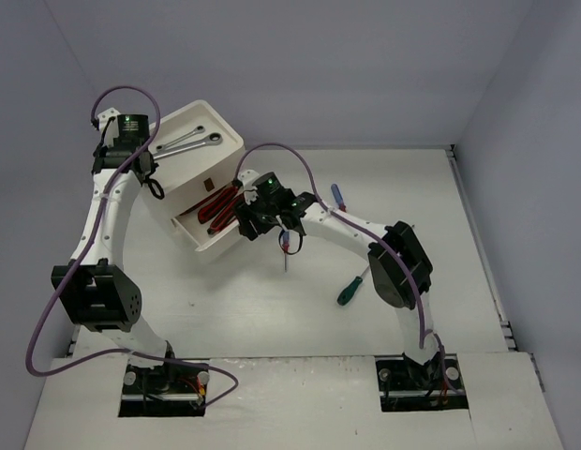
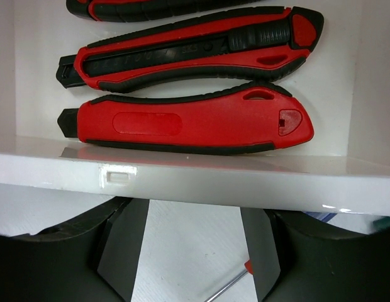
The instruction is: Sort the tools into containers
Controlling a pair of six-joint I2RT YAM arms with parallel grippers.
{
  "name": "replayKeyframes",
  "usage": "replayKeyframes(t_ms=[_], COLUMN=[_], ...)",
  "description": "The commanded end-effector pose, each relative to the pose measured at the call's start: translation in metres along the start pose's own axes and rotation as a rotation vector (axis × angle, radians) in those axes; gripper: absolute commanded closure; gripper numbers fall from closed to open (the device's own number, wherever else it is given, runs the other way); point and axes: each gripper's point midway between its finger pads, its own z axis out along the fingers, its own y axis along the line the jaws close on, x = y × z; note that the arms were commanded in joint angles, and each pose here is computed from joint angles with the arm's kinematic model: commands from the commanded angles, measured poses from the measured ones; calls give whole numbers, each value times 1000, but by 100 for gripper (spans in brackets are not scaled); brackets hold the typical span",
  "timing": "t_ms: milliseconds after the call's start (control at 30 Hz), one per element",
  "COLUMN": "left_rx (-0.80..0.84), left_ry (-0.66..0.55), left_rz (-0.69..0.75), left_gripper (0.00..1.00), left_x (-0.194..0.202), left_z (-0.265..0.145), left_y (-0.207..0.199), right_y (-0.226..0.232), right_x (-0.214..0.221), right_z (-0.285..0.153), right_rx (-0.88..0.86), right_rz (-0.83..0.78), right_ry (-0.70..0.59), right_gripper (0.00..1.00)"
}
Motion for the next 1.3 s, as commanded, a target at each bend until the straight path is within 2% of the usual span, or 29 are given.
replayKeyframes(t_ms=[0, 67, 233, 367, 500, 600, 800, 1100, 1267], left_rx=[125, 130, 146, 152, 166, 180, 197, 229, 248], left_ry=[64, 72, 84, 90, 97, 105, 107, 116, 133], left_rz=[-45, -42, -43, -45, -56, -61, -65, -27, 6], left_gripper=[100, 100, 100, 100, 100, 100, 100, 100, 100], left_x=[14, 16, 19, 20, 22, 24, 24, 26, 31], left_z=[-14, -14, -14, -14, -17, -18, -22, -28, -30], left_y=[-22, -24, -27, -27, -28, -31, -32, -33, -30], right_y=[50, 53, 66, 74, 82, 88, 93, 46, 29], right_x=[-116, -118, -116, -120, -130, -136, -144, -145, -158], right_z=[-21, -21, -21, -27, -30, -32, -29, -17, -26], right_rx=[-127, -140, -183, -195, -218, -229, -224, -126, -115], right_rz=[-71, -68, -78, -97, -104, -111, -123, -171, -224], right_ry=[-378, -385, -384, -402, -432, -450, -469, -473, -502], right_gripper=[53, 62, 76, 81, 93, 97, 99, 97, 95])
